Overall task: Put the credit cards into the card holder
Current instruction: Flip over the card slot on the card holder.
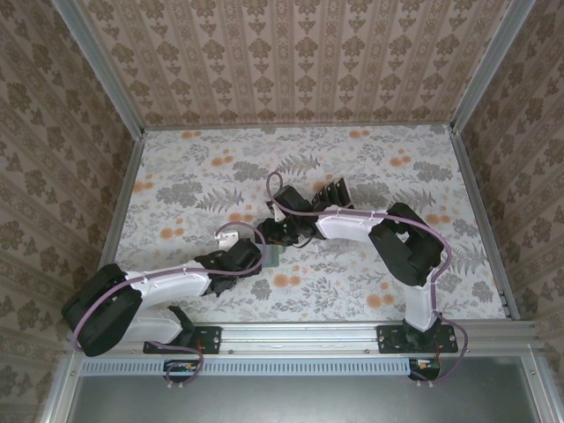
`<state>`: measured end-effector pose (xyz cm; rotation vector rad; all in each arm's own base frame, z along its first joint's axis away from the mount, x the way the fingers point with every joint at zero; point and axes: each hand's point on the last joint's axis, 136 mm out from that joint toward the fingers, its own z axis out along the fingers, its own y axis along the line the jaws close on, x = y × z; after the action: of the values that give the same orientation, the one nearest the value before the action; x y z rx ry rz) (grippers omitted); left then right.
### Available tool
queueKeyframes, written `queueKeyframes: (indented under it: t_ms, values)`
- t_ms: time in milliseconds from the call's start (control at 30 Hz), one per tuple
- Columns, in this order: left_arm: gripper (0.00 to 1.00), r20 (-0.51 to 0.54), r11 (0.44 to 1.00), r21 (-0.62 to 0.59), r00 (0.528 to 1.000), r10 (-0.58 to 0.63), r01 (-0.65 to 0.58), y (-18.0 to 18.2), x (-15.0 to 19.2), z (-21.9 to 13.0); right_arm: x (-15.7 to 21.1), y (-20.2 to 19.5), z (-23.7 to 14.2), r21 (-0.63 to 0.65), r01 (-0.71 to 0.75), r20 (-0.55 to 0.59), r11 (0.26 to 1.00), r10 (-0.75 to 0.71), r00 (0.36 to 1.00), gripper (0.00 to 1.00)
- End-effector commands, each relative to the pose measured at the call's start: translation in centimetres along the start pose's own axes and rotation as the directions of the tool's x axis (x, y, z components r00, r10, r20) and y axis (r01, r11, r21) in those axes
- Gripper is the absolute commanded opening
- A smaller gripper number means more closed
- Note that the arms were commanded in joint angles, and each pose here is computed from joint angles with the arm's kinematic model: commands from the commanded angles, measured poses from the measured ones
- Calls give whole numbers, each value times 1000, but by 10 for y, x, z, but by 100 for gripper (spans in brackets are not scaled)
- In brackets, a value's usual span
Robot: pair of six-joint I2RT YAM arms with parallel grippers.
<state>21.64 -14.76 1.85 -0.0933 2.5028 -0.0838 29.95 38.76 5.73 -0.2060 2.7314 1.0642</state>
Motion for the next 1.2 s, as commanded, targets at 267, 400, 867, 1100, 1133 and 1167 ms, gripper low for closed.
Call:
queueKeyframes:
  t_ms: [267,400,867,1100,1133,1167]
  values:
    - [100,-24,998,-53,1000,16,-17,14,10,-1,22,-31,25,58,-49,-53,997,52,997,45]
    - [100,-24,998,-53,1000,15,-17,14,10,-1,23,-33,26,57,-56,-53,997,59,997,45]
    - [100,4,1000,-20,1000,5,-5,10,2,-8,15,-5,29,-81,-92,-62,992,87,994,46]
    - [100,6,999,-37,1000,1,-1,16,3,-9,12,-2,31,-112,-117,-56,987,112,992,46]
    - [100,9,999,-43,1000,-2,3,17,3,-10,13,-3,30,-107,-118,-55,987,113,992,46]
    - [100,11,999,-54,1000,-6,6,20,3,-10,13,-5,30,-101,-119,-54,988,114,992,46]
